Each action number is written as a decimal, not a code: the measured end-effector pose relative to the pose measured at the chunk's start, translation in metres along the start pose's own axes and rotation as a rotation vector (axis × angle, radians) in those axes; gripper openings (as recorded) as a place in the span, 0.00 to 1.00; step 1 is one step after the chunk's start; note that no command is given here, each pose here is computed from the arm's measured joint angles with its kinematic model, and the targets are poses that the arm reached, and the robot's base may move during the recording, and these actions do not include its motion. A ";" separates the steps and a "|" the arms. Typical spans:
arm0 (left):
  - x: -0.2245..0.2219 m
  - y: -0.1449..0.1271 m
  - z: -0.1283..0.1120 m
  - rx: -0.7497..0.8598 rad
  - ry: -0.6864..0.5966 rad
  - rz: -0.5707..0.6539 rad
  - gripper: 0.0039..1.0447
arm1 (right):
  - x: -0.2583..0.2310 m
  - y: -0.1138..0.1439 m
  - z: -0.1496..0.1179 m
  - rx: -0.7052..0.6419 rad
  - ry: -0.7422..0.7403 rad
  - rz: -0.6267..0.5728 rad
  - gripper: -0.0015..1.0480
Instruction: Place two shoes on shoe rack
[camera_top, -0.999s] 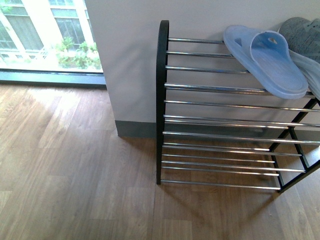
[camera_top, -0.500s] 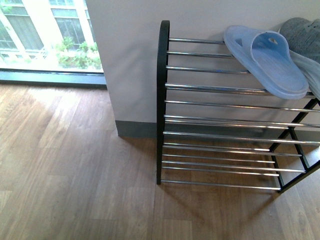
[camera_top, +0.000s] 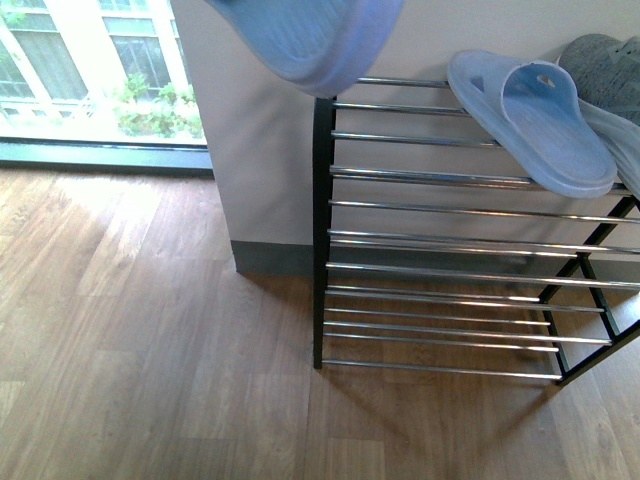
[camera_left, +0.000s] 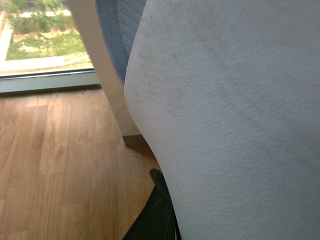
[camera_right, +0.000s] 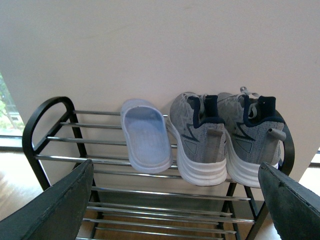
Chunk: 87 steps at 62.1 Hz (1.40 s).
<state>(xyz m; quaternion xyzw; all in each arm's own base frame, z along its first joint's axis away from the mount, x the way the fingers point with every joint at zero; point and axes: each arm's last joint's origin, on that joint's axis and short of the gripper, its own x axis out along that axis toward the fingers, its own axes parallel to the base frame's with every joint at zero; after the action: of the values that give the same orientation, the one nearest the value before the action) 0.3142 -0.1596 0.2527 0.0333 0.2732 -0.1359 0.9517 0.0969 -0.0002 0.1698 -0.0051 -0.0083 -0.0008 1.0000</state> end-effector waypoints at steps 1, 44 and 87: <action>0.004 -0.001 0.001 0.010 0.010 -0.003 0.01 | 0.000 0.000 0.000 0.000 0.000 0.000 0.91; 0.173 -0.035 0.061 0.481 0.256 -0.200 0.01 | 0.000 0.000 0.000 0.000 0.000 0.000 0.91; 0.191 -0.091 0.040 0.560 0.257 -0.087 0.01 | 0.000 0.000 0.000 0.000 0.000 0.000 0.91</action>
<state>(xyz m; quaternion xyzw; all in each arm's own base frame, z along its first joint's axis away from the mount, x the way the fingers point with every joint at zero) 0.4646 -0.2979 0.1867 0.2991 0.3447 -0.2413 0.8564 0.0969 -0.0002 0.1698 -0.0053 -0.0083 -0.0008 1.0000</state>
